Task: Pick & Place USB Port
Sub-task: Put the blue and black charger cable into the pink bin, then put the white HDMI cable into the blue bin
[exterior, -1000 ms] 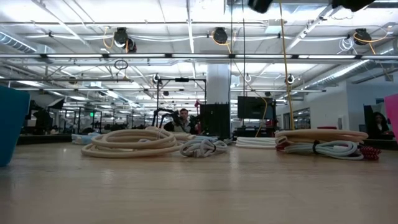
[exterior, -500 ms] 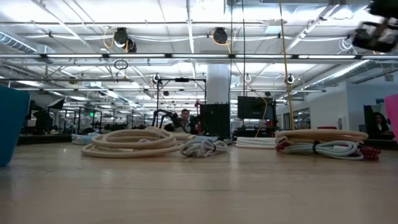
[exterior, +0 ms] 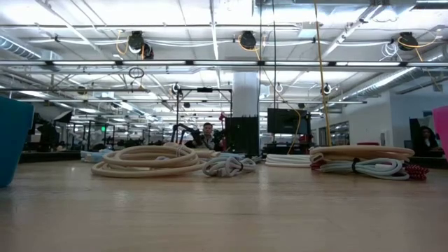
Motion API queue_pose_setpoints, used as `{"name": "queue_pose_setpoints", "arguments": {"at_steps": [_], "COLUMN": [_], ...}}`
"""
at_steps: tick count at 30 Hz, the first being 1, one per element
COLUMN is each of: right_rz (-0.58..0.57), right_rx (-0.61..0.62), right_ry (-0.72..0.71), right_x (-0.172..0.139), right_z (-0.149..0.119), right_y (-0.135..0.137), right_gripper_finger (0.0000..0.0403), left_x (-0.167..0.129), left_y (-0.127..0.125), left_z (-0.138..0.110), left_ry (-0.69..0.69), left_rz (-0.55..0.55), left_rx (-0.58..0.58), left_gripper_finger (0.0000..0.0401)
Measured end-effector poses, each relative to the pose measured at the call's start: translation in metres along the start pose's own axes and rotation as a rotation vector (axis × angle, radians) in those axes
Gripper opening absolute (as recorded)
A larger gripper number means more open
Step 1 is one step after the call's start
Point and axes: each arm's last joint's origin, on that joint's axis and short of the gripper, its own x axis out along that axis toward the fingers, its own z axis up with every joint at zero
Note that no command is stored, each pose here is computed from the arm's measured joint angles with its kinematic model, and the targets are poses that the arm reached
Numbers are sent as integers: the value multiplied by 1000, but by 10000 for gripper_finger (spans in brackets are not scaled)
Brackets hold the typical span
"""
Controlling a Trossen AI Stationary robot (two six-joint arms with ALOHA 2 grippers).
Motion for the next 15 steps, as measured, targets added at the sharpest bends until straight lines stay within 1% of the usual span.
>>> {"name": "queue_pose_setpoints", "arguments": {"at_steps": [2,4,8,11,15], "right_rz": [7,26,54,62,67], "right_rx": [-28,-51,-55,-34,-9], "right_ry": [29,38,18,-17,-66], "right_x": [5,6,1,-6,-14], "right_z": [1,1,1,2,3], "right_y": [4,6,8,7,7], "right_gripper_finger": [15,25,67,99,127], "left_x": [0,0,0,0,0], "left_y": [1,1,1,1,1], "left_z": [2,3,4,4,3], "left_ry": [-6,-8,-10,-14,-16], "left_rz": [2,4,4,5,6], "left_rx": [-4,-5,-6,-2,0], "left_gripper_finger": [136,136,136,136,136]}}
